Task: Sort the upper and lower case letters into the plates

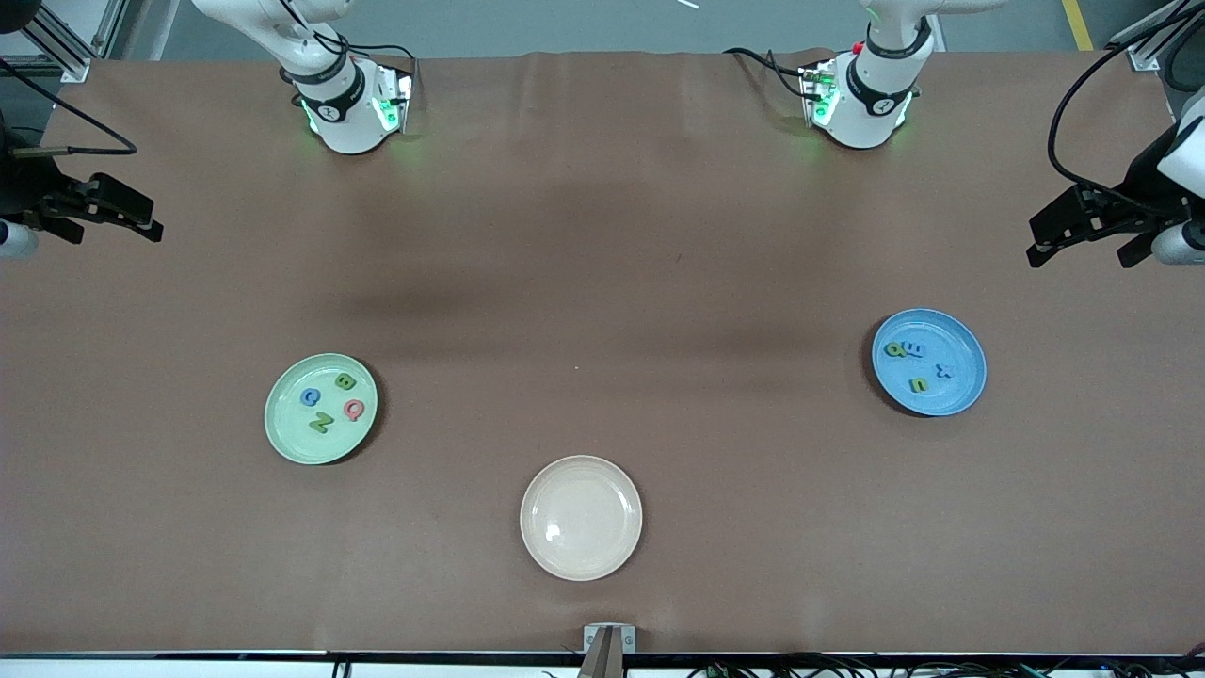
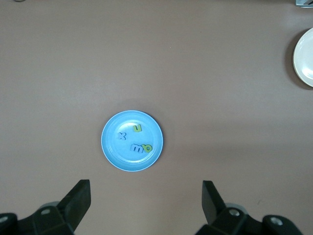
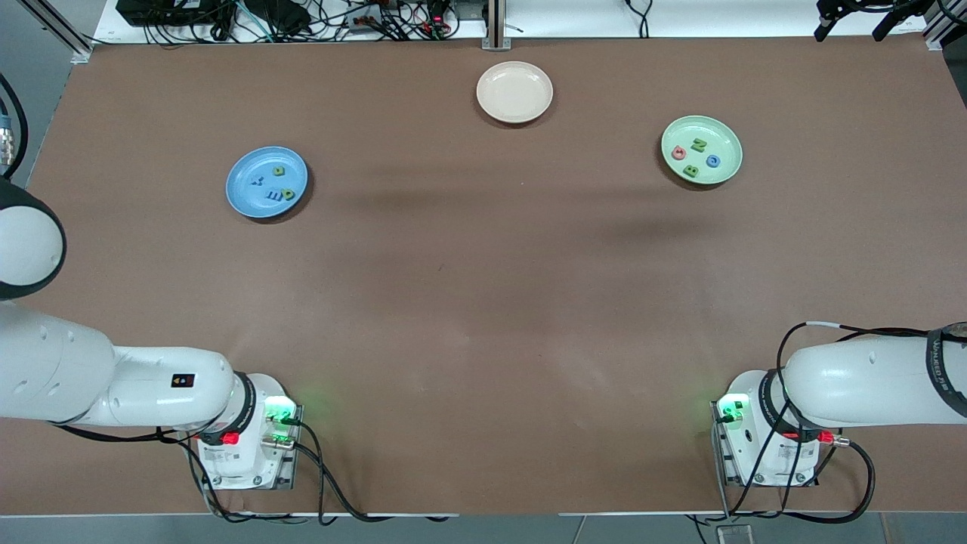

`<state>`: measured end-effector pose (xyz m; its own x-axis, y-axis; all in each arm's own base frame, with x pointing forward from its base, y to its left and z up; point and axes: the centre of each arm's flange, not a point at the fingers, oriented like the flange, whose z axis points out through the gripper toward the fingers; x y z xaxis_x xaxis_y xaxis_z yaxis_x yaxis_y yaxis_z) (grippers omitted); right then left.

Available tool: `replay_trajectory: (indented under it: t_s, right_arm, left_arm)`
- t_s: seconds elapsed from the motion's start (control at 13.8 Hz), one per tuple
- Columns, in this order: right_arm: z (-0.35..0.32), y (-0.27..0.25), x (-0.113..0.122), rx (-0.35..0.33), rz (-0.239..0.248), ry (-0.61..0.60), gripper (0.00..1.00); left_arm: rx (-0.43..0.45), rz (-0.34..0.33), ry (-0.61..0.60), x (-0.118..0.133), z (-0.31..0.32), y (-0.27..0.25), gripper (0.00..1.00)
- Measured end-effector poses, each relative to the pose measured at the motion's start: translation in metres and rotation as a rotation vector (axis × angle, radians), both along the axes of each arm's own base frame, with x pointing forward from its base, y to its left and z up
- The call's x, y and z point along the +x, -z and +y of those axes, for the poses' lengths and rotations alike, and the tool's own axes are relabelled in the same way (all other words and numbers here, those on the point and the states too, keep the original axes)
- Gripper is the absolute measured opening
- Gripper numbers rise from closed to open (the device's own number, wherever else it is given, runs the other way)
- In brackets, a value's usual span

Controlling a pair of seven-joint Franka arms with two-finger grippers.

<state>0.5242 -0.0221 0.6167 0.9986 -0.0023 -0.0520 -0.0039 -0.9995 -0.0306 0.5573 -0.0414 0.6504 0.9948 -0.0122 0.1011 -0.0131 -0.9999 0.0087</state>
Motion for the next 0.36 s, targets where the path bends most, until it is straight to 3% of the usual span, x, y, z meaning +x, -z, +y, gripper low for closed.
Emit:
replay_trajectory:
  t_s: [0.36]
  right_arm:
    - [0.0,0.0,0.0,0.0,0.0,0.0,1.0]
  left_arm:
    - [0.0,0.0,-0.016,0.0006,0.0089,0.0,1.0]
